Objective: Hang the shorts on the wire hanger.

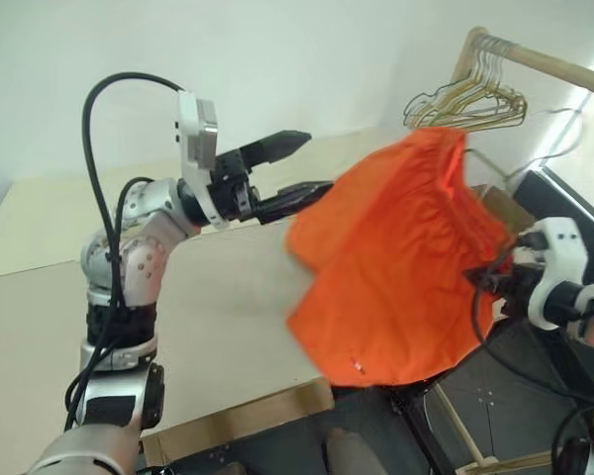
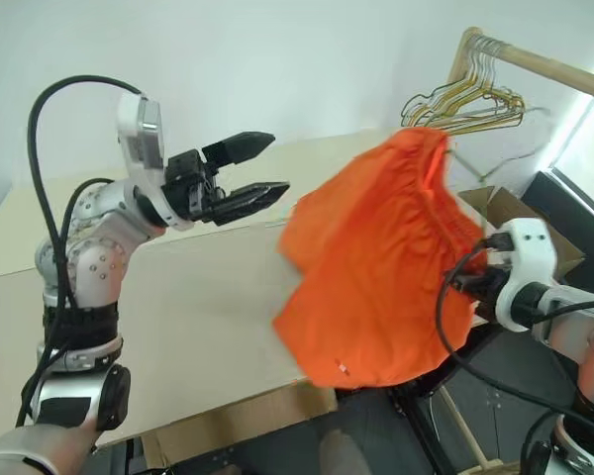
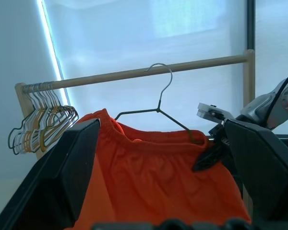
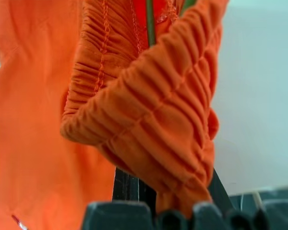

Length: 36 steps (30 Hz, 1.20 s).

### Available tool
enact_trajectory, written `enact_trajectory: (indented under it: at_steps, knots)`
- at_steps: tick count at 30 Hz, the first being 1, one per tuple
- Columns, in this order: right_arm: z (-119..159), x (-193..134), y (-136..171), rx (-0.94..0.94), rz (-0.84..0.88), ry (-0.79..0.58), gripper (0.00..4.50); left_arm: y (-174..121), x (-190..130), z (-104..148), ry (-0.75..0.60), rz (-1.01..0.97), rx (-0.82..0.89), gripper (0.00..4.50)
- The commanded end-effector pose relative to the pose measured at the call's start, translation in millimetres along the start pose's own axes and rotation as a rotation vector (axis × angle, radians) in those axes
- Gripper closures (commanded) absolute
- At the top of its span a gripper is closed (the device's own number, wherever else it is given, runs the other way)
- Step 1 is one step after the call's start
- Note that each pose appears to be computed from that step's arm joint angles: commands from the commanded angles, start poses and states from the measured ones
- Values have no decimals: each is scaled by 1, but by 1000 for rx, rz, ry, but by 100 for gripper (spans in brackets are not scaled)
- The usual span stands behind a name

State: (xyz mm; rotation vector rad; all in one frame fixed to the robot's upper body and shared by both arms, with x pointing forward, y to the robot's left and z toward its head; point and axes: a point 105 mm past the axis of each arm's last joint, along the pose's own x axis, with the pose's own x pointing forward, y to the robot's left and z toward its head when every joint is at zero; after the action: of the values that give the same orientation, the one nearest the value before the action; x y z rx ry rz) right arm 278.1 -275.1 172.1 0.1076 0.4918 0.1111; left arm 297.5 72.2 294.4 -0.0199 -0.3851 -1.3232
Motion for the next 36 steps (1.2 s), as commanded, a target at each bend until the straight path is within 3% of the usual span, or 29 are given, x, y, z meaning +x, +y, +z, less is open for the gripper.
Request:
enact_trajectory:
  at_steps: [1,10,18,26,36]
  knots:
    - [19,-7,-25,102,-158,-88,450,-5,-1,9,-24,-1,7,2]
    - [57,-13,-73,438,-378,-189,450,5,-4,6,-3,22,29,2]
    - [72,-21,-91,565,-428,-189,450,5,-5,6,4,19,40,2]
    - [69,-34,-119,743,-467,-174,450,6,-5,4,15,16,45,2]
    - [35,-34,-147,911,-647,-63,450,5,-5,5,18,16,52,2]
